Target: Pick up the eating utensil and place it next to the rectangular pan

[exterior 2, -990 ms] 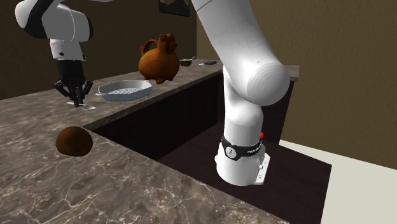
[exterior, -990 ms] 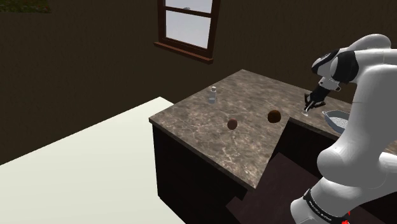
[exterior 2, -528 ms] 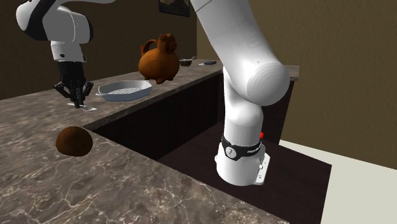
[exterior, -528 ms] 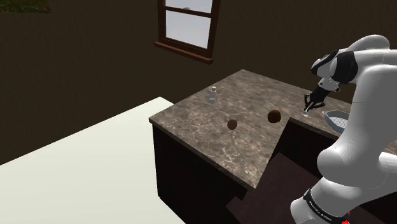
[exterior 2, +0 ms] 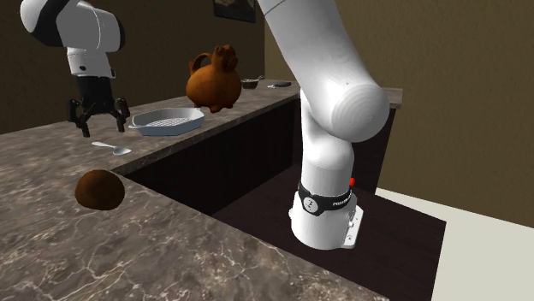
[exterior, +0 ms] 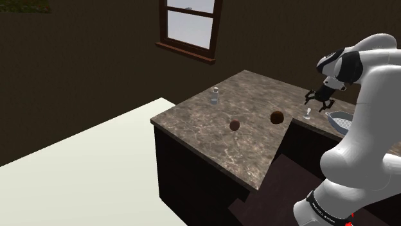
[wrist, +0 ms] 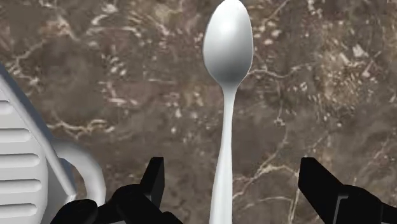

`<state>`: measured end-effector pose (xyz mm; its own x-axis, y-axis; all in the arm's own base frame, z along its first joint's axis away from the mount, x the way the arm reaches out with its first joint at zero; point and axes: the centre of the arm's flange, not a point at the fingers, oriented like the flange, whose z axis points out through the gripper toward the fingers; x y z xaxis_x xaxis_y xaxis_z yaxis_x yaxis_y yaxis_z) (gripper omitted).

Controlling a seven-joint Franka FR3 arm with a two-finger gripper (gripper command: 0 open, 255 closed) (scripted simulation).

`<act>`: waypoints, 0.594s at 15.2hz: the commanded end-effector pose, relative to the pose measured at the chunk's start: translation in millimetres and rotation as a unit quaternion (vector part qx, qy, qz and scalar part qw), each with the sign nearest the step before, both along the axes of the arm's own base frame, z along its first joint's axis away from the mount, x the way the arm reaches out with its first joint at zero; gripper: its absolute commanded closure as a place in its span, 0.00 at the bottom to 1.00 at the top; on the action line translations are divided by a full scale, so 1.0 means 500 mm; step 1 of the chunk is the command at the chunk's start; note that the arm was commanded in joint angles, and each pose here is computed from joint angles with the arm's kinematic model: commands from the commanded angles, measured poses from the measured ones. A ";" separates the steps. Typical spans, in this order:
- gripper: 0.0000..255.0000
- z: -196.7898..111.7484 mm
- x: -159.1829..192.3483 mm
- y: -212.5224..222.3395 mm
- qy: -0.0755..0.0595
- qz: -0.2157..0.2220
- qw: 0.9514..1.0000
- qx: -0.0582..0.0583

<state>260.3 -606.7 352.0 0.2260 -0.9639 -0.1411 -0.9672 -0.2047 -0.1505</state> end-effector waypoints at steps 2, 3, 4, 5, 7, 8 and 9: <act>0.00 0.065 -0.006 -0.011 0.000 0.000 1.000 0.000; 0.00 0.065 -0.006 -0.011 0.000 0.000 1.000 0.000; 0.00 0.065 -0.006 -0.011 0.000 0.000 1.000 0.000; 0.00 0.065 -0.006 -0.011 0.000 0.000 1.000 0.000; 0.00 0.065 -0.006 -0.011 0.000 0.000 1.000 0.000; 0.00 0.065 -0.006 -0.011 0.000 0.000 1.000 0.000; 0.00 0.065 -0.006 -0.011 0.000 0.000 1.000 0.000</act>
